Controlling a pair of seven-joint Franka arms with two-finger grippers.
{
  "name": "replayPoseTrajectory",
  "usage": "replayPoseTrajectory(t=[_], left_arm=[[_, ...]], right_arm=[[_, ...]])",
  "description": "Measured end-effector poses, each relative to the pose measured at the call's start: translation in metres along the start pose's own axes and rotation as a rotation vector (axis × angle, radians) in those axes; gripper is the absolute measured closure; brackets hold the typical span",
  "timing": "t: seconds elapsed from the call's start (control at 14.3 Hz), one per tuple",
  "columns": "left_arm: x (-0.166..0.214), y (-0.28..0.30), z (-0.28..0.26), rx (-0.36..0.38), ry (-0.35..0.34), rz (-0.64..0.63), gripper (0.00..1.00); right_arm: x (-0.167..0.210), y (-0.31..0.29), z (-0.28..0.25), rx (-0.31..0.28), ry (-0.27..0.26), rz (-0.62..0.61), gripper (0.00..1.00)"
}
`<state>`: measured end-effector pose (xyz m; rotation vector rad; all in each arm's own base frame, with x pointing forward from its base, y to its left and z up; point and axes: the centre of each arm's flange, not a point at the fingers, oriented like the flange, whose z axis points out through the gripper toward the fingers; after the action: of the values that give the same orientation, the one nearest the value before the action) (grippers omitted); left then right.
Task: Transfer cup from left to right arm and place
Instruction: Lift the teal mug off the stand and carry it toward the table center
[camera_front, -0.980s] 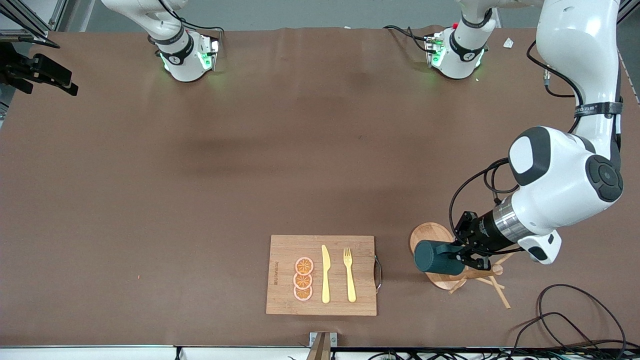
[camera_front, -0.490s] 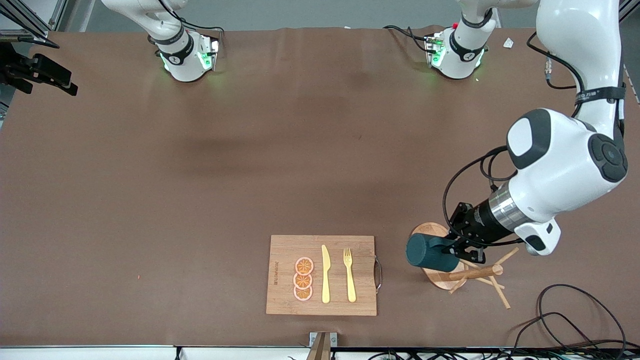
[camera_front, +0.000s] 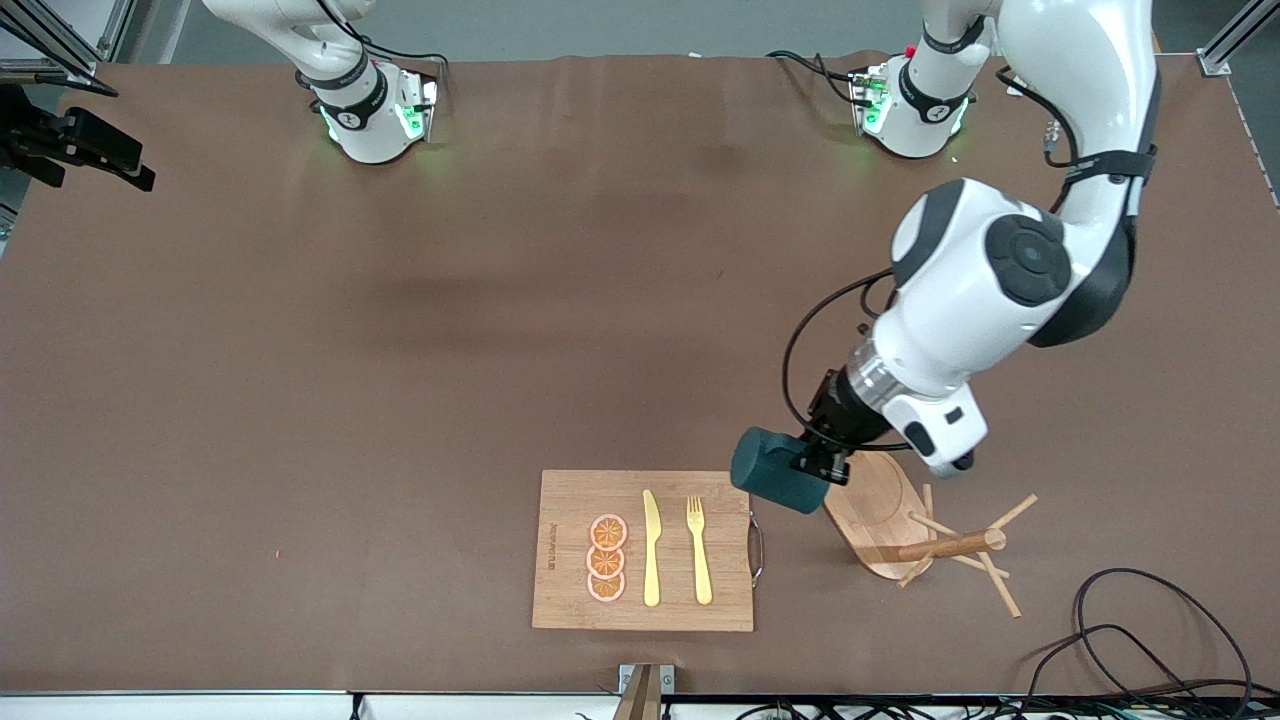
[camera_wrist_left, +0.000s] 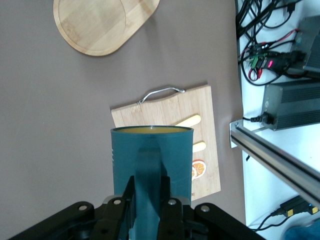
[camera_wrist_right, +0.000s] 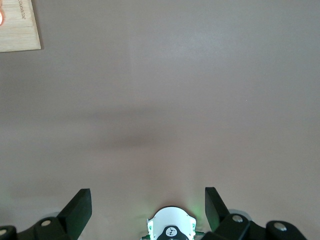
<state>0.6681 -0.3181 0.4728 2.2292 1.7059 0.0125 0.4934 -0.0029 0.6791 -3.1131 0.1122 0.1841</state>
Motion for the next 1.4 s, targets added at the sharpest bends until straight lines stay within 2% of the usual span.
replayPoseTrajectory(t=[0.42, 0.98, 1.4], left_arm=[[-0.057, -0.020, 0.044, 0.024, 0.128, 0.107, 0.79], [-0.110, -0.034, 0.061, -0.051, 0.259, 0.264, 0.79], [-0.145, -0.050, 0.071, -0.092, 0.393, 0.423, 0.79]], right_arm=[[0.000, 0.001, 0.000, 0.000, -0.001, 0.003, 0.00], [0.000, 0.002, 0.000, 0.000, -0.002, 0.003, 0.00], [0.000, 0.002, 0.000, 0.000, -0.004, 0.004, 0.00]])
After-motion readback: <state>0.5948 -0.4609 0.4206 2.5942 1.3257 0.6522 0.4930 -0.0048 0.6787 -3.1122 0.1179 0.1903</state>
